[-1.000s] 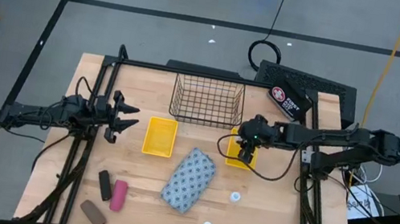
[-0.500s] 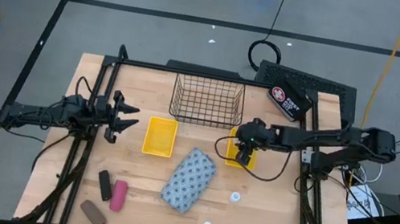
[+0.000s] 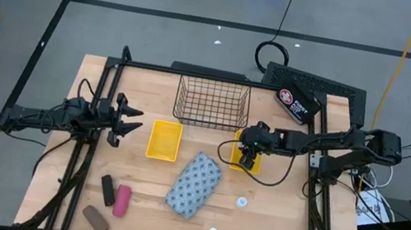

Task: Pick & Place Medicine items
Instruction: Put the bottom right transparent pill bottle into the right yellow basket, then put the top transparent pill bottle into the right yellow basket

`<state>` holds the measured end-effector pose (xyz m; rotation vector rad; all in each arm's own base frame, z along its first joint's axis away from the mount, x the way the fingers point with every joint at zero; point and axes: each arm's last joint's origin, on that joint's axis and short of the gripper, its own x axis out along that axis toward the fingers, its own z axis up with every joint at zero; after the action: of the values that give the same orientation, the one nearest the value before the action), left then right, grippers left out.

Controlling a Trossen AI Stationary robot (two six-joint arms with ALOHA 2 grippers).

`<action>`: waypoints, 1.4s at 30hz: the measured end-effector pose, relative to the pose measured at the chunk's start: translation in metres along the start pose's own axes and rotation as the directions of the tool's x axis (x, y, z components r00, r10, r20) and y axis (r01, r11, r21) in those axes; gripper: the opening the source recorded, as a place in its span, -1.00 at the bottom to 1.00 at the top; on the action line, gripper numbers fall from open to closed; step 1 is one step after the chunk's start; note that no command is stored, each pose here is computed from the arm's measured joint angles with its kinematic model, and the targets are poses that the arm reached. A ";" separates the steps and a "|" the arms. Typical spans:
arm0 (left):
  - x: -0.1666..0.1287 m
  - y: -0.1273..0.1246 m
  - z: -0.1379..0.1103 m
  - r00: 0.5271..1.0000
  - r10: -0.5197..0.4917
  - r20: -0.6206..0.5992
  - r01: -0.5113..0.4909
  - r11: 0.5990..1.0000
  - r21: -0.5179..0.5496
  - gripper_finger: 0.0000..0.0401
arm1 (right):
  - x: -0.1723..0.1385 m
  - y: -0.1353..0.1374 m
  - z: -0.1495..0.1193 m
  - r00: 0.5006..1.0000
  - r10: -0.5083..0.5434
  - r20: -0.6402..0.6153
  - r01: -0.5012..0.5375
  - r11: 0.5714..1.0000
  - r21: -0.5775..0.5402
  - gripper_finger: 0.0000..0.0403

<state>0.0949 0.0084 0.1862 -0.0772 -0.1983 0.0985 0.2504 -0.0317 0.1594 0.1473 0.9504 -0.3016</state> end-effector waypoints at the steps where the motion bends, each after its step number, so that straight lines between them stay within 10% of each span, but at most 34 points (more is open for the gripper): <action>1: 0.000 0.000 0.000 1.000 0.000 0.000 0.000 1.000 0.000 -0.01 | 0.000 0.000 0.000 1.000 0.000 0.000 0.000 1.000 0.001 -0.30; 24: 0.000 0.000 0.000 1.000 0.000 0.000 0.000 1.000 0.000 -0.01 | -0.029 -0.002 0.008 0.993 0.018 0.117 -0.012 0.999 -0.051 0.24; 42: 0.000 0.000 0.000 1.000 0.000 0.000 0.000 1.000 0.000 -0.01 | -0.079 0.026 0.009 0.942 0.167 0.292 -0.120 0.978 -0.173 0.27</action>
<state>0.0949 0.0084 0.1862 -0.0772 -0.1979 0.0984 0.2228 0.0053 0.2287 0.0268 0.6474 -0.1102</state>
